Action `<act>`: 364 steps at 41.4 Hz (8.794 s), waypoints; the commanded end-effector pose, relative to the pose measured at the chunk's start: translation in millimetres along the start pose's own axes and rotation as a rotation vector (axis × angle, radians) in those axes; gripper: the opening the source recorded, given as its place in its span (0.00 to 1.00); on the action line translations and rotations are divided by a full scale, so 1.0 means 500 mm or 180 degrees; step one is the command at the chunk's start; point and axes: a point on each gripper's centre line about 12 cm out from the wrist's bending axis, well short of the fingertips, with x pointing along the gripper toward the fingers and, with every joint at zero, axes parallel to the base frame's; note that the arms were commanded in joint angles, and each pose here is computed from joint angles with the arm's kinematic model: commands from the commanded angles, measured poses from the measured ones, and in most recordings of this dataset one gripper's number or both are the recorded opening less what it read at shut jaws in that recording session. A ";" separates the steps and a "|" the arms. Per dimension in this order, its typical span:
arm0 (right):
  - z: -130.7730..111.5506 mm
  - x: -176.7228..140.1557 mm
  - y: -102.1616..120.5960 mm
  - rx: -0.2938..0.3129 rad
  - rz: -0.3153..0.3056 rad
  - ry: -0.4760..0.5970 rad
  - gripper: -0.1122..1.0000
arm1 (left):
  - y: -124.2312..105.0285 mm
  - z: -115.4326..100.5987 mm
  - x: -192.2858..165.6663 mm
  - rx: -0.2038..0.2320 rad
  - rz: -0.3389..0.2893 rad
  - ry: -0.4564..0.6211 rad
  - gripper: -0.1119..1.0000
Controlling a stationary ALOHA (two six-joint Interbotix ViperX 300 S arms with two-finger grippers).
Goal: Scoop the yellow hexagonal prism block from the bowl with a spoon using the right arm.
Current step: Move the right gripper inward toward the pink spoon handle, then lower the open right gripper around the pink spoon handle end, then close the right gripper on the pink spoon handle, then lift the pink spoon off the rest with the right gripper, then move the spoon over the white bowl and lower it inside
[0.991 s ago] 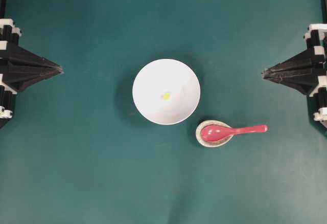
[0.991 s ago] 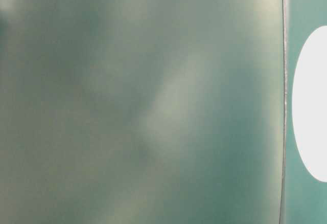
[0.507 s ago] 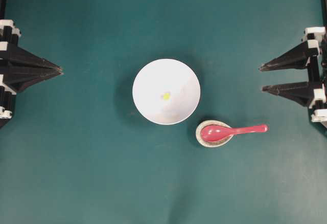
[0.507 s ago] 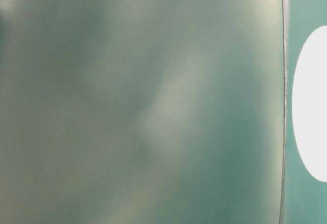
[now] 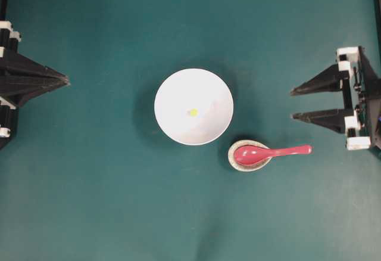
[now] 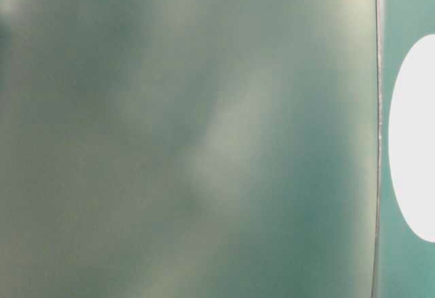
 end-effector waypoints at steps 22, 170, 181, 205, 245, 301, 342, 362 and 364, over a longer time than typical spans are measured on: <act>-0.134 0.029 0.052 0.0130 0.0301 0.0103 0.61 | 0.011 0.032 0.000 0.0015 0.0086 -0.0166 0.13; -0.270 0.070 0.085 0.0106 0.0209 0.0551 0.31 | 0.017 0.027 0.000 0.0015 0.0140 -0.0136 0.13; -0.274 0.069 0.079 0.0156 0.0126 0.0602 0.31 | 0.017 0.027 0.000 0.0015 0.0140 -0.0131 0.13; -0.271 0.059 0.078 0.0178 0.0143 0.0643 0.53 | 0.017 0.026 0.000 0.0015 0.0140 -0.0122 0.13; -0.272 0.058 0.075 0.0017 0.0132 0.0657 0.51 | 0.017 0.026 0.000 0.0015 0.0140 -0.0122 0.13; -0.234 0.073 0.084 -0.0071 0.0179 0.0496 0.32 | 0.017 0.027 0.000 0.0015 0.0139 -0.0126 0.13; 0.069 0.084 -0.002 0.0232 -0.0038 0.0831 0.32 | 0.017 0.024 0.002 0.0005 0.0140 -0.0117 0.13; 0.114 0.130 -0.062 0.0451 -0.0171 0.1638 0.32 | 0.017 0.026 0.001 0.0005 0.0140 -0.0132 0.13; 0.119 0.136 -0.069 0.0456 -0.0182 0.1720 0.32 | 0.017 0.027 0.001 0.0005 0.0140 -0.0132 0.13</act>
